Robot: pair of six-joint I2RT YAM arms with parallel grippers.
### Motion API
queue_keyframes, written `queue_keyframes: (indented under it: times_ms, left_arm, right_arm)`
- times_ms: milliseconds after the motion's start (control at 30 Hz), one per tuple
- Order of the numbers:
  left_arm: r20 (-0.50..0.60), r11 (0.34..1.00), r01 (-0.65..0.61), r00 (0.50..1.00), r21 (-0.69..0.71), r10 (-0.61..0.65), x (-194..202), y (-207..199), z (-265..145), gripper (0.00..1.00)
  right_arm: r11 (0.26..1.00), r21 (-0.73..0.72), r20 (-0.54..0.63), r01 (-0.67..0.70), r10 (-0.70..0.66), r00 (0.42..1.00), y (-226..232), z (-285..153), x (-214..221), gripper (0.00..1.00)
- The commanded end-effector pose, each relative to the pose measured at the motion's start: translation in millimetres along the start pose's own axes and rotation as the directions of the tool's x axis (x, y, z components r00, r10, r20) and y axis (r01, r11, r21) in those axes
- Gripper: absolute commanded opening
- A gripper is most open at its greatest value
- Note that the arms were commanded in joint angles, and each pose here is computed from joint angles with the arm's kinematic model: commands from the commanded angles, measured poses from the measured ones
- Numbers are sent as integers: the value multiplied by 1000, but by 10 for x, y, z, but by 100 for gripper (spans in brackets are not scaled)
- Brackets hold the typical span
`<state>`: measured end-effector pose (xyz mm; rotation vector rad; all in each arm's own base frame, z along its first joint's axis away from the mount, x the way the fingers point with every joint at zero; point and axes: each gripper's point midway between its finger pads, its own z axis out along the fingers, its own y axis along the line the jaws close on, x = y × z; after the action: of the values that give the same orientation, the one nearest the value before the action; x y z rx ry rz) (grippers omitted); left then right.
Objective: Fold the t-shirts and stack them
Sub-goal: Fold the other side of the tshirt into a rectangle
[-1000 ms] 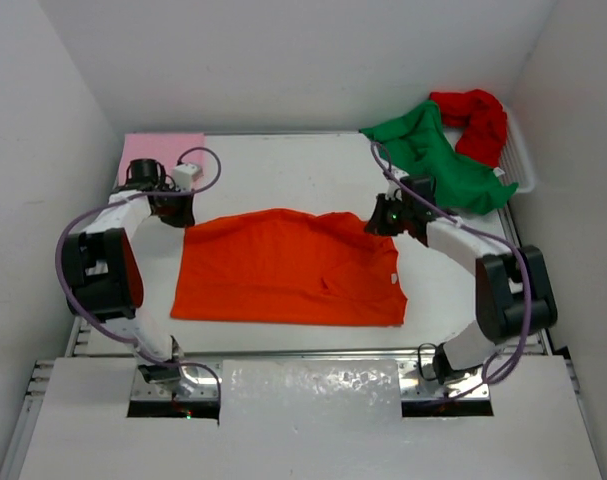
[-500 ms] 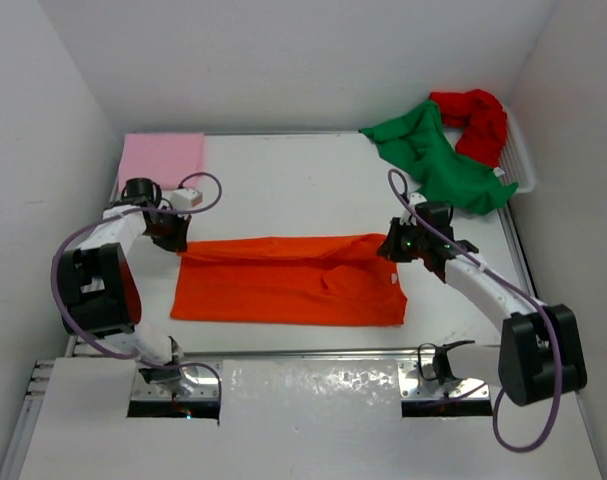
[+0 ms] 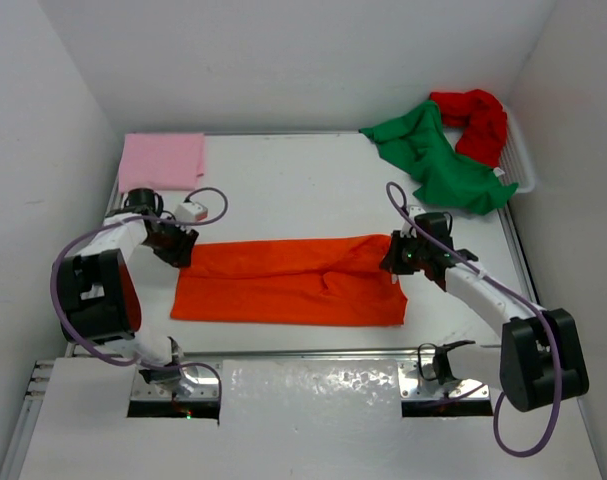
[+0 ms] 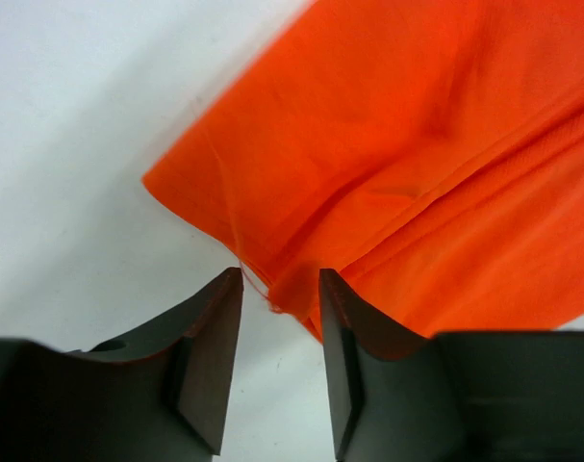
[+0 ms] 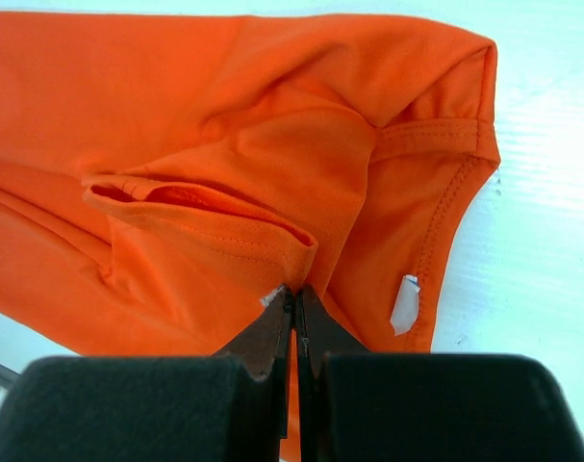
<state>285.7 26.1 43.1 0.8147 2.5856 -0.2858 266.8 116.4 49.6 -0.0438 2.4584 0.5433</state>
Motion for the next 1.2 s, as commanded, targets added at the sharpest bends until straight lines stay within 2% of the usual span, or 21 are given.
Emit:
queue_keyframes:
  times_ms: [0, 67, 133, 233, 267, 333, 433, 500, 533, 633, 767, 833, 900, 1000, 1033, 1133, 1167]
  left_arm:
    - [-31, 997, -67, 997, 33, 68, 135, -58, -45, 39]
    - [-38, 996, -70, 997, 48, 72, 159, -32, -84, 43]
    - [8, 996, -47, 999, 78, 46, 70, 15, -266, 43]
    - [91, 991, -83, 993, 106, 74, -189, 55, -498, 44]
    - [111, 994, -48, 993, 103, 37, -267, 64, -514, 44]
    - [159, 996, -52, 987, 66, 41, -475, 112, -463, 44]
    - [136, 997, -75, 988, 14, 72, -605, 54, -216, 42]
    - [86, 998, -60, 994, -34, 63, -548, 95, 5, 36]
    - [66, 998, -47, 997, -44, 50, -507, 126, 65, 28]
    - [-34, 999, 0, 999, -33, -2, -301, 159, 246, 14]
    - [-136, 999, -41, 990, -5, 40, 17, 46, 252, 3]
    - [-132, 997, -73, 989, 2, 72, 63, -34, 161, 3]
    - [-120, 994, -108, 987, -8, 107, 106, -84, 116, 5]
    - [-92, 992, -112, 990, -53, 106, 49, -20, 122, 20]
    - [-71, 993, -99, 993, -56, 95, -23, -5, 114, 32]
    - [108, 997, -66, 992, -29, 69, -607, -13, -95, 44]
    - [226, 993, -111, 967, -27, 114, -1026, -55, -297, 45]
  right_arm:
    - [1000, -13, 10, 11, -11, 1000, 1, 23, 25, 0]
    - [999, -37, 18, 6, -5, 1000, 40, 44, 23, 0]
    - [999, -39, 14, -1, 2, 1000, 38, 55, 47, 0]
    - [999, -48, 10, -2, 2, 1000, 48, 69, 57, 0]
    - [999, -49, 7, -2, 2, 1000, 46, 73, 59, 0]
    - [999, -54, -1, -1, 1, 1000, 53, 85, 77, 0]
    - [998, -56, 5, -4, 4, 1000, 57, 89, 62, 0]
    - [998, -56, 5, -4, 4, 1000, 58, 87, 62, 0]
    - [998, -56, 5, -3, 3, 1000, 58, 84, 63, 0]
    - [999, -49, -2, -1, 1, 1000, 41, 84, 88, 0]
    - [999, -33, -5, -2, 1, 1000, 6, 84, 121, 0]
    - [999, -34, 3, -5, 5, 1000, 7, 90, 113, 0]
    - [999, -37, -1, -15, 15, 1000, 4, 103, 132, 0]
    - [998, -53, -11, -23, 22, 1000, 22, 141, 163, 0]
    - [998, -61, -10, -23, 23, 1000, 36, 146, 159, 0]
    - [995, -94, -18, -16, 14, 1000, 91, 151, 153, 0]
    - [995, -97, -24, -16, 13, 1000, 96, 148, 166, 0]
